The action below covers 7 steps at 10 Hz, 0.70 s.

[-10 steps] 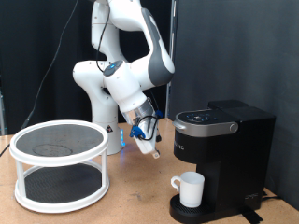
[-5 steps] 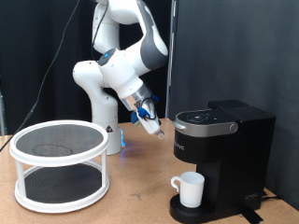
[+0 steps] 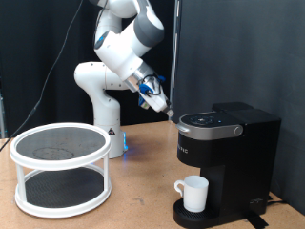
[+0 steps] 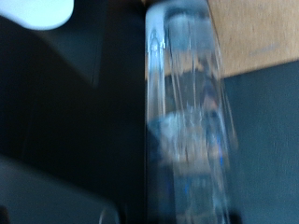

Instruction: Make a cup of coffee with the keurig machine

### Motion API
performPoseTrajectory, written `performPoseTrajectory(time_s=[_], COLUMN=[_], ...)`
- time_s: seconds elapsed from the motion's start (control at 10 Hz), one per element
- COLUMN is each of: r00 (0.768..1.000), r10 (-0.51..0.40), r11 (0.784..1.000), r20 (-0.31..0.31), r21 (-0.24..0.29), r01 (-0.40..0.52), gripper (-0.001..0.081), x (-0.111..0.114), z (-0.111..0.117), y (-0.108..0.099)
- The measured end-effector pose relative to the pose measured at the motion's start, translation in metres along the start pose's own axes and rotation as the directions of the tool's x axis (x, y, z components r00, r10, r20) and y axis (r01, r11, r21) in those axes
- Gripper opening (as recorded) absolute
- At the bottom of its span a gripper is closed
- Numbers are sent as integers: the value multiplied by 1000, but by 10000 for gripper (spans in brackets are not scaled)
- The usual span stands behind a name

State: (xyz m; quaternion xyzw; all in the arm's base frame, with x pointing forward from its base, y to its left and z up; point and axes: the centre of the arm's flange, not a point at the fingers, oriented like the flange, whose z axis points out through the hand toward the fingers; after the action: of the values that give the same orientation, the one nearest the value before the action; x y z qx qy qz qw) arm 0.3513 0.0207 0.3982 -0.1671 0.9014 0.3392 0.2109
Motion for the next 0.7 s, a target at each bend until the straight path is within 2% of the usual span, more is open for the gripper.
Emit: performPoseTrajectory(time_s=[0.2, 0.4, 0.5, 0.7], r00=[997, 988, 985, 985], r10=[33, 63, 80, 76], r11=[999, 997, 996, 997], r20=[70, 144, 156, 157], r21=[-37, -46, -47, -44], r01=[-30, -57, -73, -70], gripper=[734, 734, 734, 734], x=[-13, -27, -29, -29], z=[-21, -42, -49, -50], y=[16, 31, 37, 36])
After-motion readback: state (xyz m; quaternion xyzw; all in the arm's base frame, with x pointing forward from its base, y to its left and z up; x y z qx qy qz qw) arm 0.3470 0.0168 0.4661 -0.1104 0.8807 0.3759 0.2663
